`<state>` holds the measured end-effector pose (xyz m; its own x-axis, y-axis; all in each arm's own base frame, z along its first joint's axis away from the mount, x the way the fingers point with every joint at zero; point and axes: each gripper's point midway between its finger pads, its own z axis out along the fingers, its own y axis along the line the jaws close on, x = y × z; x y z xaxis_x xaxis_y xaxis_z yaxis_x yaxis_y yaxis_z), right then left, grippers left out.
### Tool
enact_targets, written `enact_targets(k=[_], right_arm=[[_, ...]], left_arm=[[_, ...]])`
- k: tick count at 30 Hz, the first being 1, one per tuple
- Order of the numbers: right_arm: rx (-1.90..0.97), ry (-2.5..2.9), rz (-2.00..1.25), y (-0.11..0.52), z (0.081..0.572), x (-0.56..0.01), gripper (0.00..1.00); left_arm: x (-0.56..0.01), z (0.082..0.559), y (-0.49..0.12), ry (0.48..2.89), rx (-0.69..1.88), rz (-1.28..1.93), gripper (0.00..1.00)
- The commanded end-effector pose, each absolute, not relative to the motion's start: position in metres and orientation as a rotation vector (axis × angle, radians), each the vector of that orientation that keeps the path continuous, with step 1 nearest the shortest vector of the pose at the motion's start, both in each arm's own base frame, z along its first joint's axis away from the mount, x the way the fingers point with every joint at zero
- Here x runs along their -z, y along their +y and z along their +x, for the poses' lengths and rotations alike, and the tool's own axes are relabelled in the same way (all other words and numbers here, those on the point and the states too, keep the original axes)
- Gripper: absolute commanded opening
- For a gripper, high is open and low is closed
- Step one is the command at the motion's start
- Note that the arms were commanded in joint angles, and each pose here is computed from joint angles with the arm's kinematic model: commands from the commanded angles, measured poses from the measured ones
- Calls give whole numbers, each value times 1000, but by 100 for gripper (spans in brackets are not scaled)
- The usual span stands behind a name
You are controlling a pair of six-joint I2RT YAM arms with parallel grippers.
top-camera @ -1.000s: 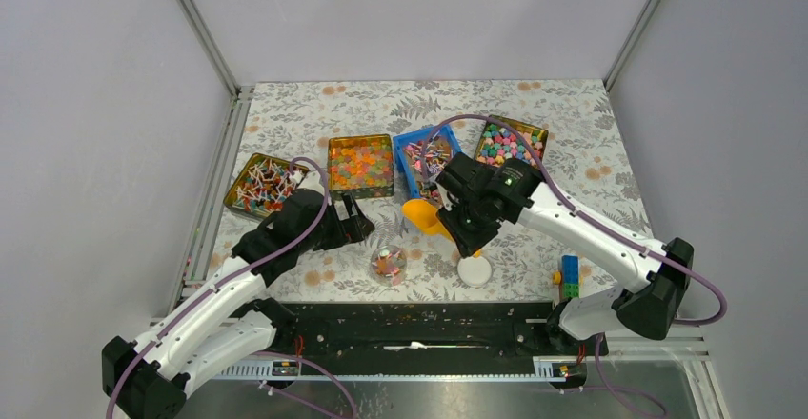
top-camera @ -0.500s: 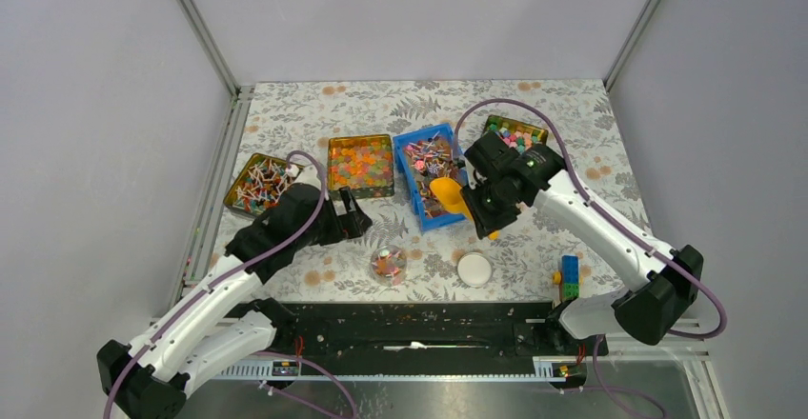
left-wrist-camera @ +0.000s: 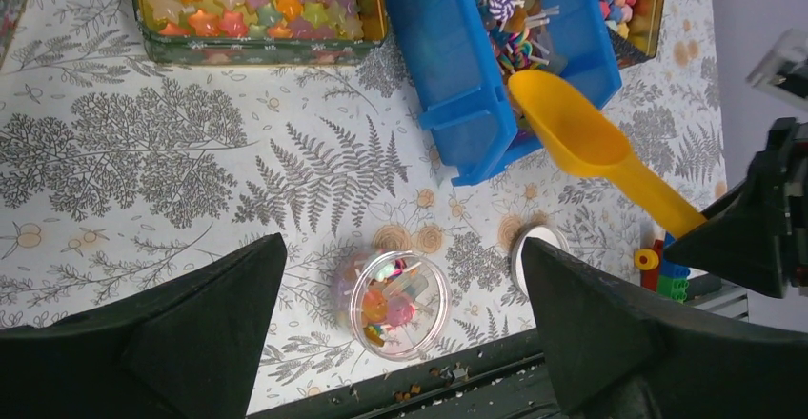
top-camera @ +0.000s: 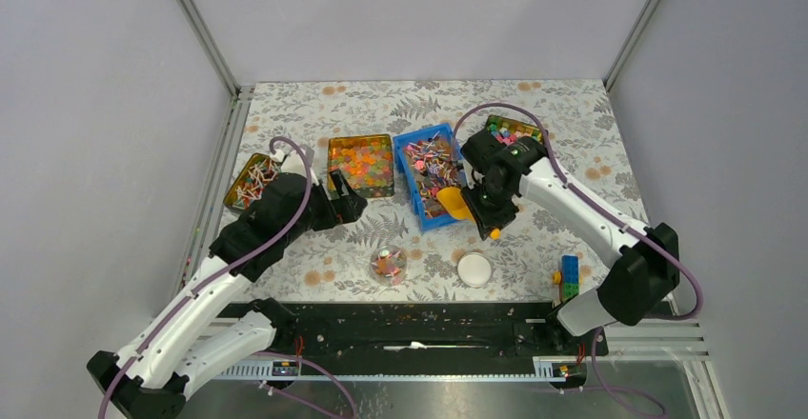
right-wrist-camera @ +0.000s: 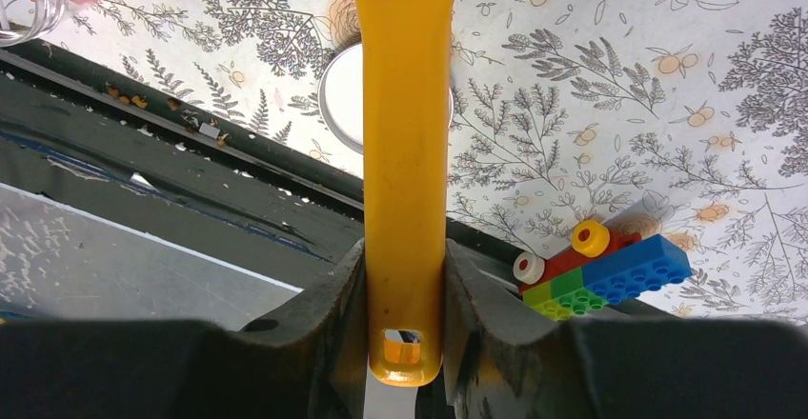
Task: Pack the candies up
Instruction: Scoop the fake candies from the storage box.
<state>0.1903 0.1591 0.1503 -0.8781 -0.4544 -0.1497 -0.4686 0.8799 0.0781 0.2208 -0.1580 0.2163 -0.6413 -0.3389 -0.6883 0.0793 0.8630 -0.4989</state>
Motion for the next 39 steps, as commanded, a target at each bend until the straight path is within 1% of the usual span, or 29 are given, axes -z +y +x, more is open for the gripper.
enact_targets(k=[1, 22, 31, 35, 39], right_arm=[[-197, 2933, -758, 165, 193, -150, 0], [-73, 2988, -692, 184, 236, -127, 0], [-166, 2890, -543, 206, 260, -112, 0], [-240, 2849, -456, 215, 264, -105, 0], [-255, 2842, -458, 215, 263, -102, 0]], left_arm=[[-252, 231, -157, 2056, 652, -187, 99], [-240, 229, -153, 2063, 639, -201, 99], [-236, 227, -154, 2072, 655, -204, 99], [-233, 225, -155, 2077, 665, -208, 99], [-232, 223, -155, 2080, 675, -208, 99]])
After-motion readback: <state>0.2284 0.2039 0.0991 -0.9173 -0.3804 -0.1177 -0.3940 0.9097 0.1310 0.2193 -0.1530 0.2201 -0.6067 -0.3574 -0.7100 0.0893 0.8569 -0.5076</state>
